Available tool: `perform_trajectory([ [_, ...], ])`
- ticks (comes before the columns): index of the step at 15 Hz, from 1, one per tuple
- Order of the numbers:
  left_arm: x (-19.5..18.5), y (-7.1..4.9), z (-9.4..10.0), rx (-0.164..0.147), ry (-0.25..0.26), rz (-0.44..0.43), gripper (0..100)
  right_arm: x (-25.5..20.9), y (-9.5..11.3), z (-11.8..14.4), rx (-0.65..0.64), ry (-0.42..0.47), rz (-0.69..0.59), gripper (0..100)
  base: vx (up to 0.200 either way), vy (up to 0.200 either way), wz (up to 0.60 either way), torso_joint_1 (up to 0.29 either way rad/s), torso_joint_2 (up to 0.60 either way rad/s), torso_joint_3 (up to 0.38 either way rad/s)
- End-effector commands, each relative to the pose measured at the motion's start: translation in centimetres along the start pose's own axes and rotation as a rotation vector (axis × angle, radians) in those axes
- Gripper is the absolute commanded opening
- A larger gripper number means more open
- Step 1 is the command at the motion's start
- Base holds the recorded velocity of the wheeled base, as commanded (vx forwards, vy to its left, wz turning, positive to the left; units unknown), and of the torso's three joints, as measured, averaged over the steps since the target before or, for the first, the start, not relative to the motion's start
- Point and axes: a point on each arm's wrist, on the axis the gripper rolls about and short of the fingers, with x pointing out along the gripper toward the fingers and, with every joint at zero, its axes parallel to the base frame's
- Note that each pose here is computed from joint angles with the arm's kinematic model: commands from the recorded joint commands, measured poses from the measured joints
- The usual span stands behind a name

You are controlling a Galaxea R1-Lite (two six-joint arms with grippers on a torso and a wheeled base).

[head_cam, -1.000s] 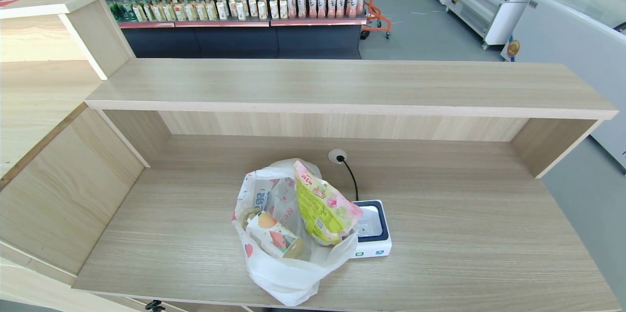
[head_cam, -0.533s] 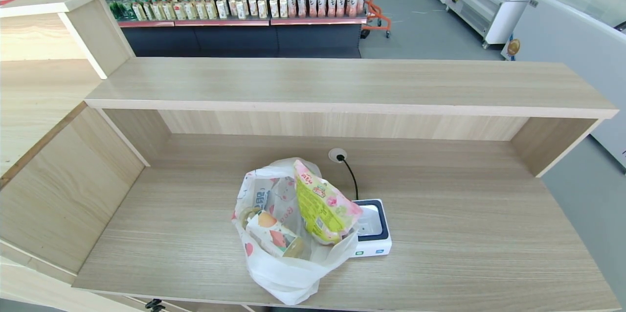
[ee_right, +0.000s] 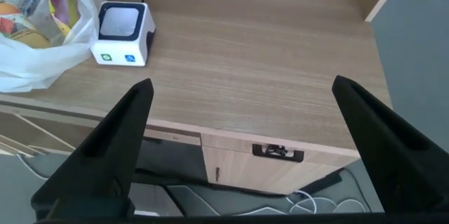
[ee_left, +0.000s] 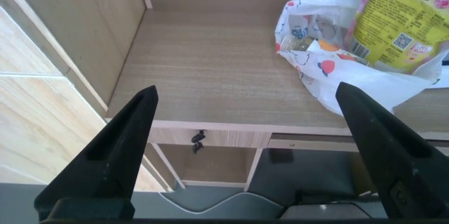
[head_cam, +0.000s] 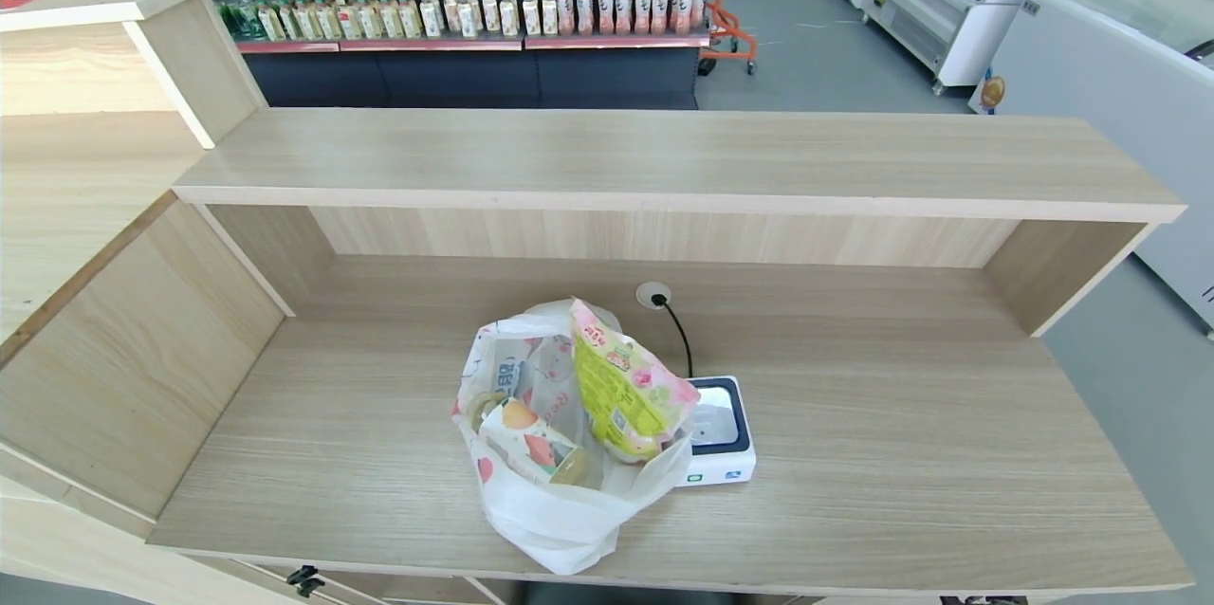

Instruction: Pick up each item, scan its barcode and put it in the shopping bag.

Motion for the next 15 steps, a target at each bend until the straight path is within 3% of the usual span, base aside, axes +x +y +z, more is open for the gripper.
perform_trajectory([
  [1, 0.00, 0.00, 0.00, 0.000, 0.000, 0.000, 100, 0.02, 0.00, -0.02, 0.000, 0.004, 0.001, 100, 0.000, -0.200, 0.00, -0.002, 0.00, 0.012],
  [2, 0.00, 0.00, 0.00, 0.002, 0.000, 0.000, 100, 0.02, 0.00, -0.02, 0.000, 0.004, 0.001, 100, 0.000, -0.200, 0.00, -0.007, 0.00, 0.002],
  [15, 0.00, 0.00, 0.00, -0.002, 0.000, 0.000, 100, -0.01, 0.02, -0.14, 0.014, 0.021, 0.002, 100, 0.000, 0.000, 0.00, 0.000, 0.00, 0.000],
])
